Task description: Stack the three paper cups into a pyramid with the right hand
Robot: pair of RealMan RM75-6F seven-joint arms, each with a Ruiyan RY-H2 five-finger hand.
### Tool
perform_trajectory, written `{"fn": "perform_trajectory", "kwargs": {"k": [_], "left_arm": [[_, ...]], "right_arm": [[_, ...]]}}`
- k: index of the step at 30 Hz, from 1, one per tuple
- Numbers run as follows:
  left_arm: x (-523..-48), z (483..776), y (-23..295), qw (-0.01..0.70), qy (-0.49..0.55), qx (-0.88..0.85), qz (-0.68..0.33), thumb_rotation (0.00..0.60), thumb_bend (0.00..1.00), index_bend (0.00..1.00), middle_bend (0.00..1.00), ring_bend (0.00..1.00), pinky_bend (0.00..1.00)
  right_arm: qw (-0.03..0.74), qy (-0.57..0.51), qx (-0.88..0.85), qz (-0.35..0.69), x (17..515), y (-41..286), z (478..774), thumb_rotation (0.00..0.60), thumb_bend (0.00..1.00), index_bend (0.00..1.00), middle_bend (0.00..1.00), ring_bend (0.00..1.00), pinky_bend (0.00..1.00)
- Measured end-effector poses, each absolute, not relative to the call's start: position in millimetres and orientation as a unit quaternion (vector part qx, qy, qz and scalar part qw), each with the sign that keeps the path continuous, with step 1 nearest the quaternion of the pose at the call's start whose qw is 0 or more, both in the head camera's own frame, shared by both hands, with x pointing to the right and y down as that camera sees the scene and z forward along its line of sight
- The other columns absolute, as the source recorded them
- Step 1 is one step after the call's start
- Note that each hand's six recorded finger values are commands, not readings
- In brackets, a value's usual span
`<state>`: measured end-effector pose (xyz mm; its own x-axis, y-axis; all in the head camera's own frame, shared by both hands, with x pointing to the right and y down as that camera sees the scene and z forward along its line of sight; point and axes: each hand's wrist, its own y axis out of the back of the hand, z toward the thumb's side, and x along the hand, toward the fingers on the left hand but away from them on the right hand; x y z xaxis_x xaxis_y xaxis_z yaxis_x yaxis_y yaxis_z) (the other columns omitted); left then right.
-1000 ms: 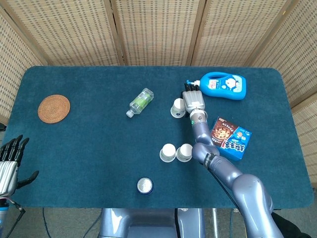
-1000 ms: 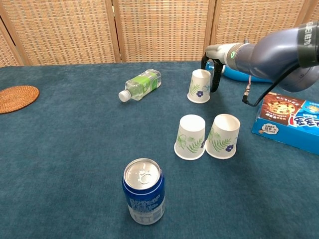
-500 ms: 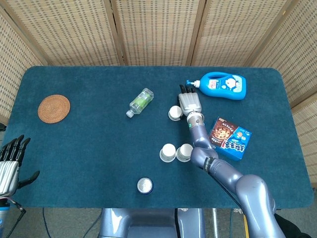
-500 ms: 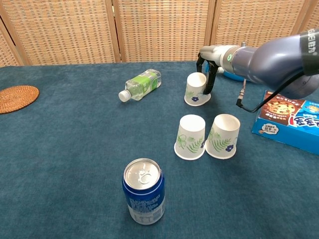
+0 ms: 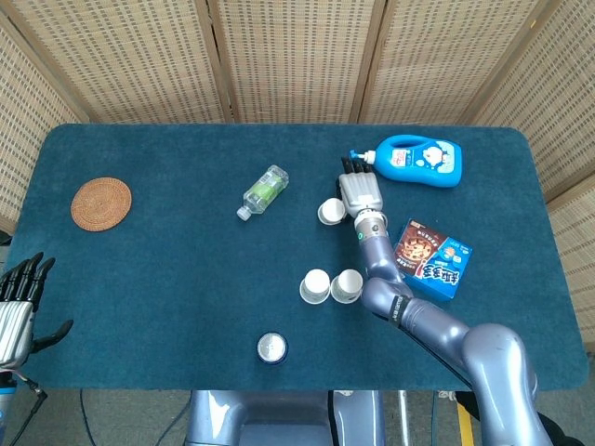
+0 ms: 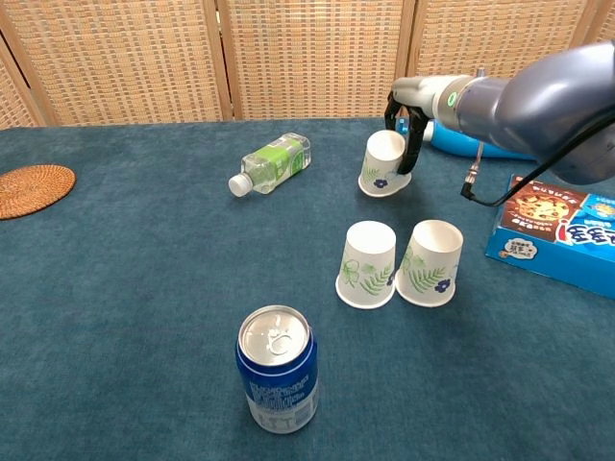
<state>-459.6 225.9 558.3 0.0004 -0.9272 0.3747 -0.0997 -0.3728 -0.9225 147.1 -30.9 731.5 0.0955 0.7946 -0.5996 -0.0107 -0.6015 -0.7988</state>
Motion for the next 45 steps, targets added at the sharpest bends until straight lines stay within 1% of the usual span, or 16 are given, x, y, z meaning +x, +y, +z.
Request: {"fn": "perform_trajectory", "kwargs": {"k": [5,9,19,25,31,37,45], "left_arm": [[-458,557,226,0.367,0.424,-0.607,-0.563,0.600,0.24,0.00,0.00,0.00,0.06],[-456,555,227,0.367,0.426,-0.610,-0.558,0.600,0.24,0.00,0.00,0.00,0.06],[-449,547,232,0.372,0.425,-0.624,-0.541,0.600,0.24,0.00,0.00,0.00,0.06],[-449,544,234,0.369,0.422,-0.629,-0.539,0.600,0.24,0.00,0.00,0.00,0.06],[-445,539,236,0.372,0.422,-0.635,-0.530,0.600,0.24,0.00,0.00,0.00,0.06],[-442,537,238,0.374,0.420,-0.639,-0.525,0.600,0.24,0.00,0.00,0.00,0.06],[-437,533,241,0.381,0.419,-0.642,-0.517,0.600,0.24,0.00,0.00,0.00,0.06]], "right_arm": [[0.337,-0.304,-0.664,0.594,143,-31,711,0.600,0.11,0.62,0.10,0.00,0.16],[0.336,-0.305,-0.666,0.591,140,-25,694,0.600,0.11,0.62,0.10,0.00,0.16],[0.339,-0.302,-0.670,0.587,128,8,637,0.600,0.11,0.62,0.10,0.00,0.16],[0.337,-0.304,-0.662,0.596,134,28,609,0.600,0.11,0.62,0.10,0.00,0.16],[0.331,-0.293,-0.653,0.614,148,47,599,0.600,0.11,0.62,0.10,0.00,0.16],[0.311,-0.280,-0.651,0.634,161,63,600,0.600,0.11,0.62,0.10,0.00,0.15],[0.287,-0.276,-0.662,0.635,164,78,598,0.600,0.11,0.62,0.10,0.00,0.15]]}}
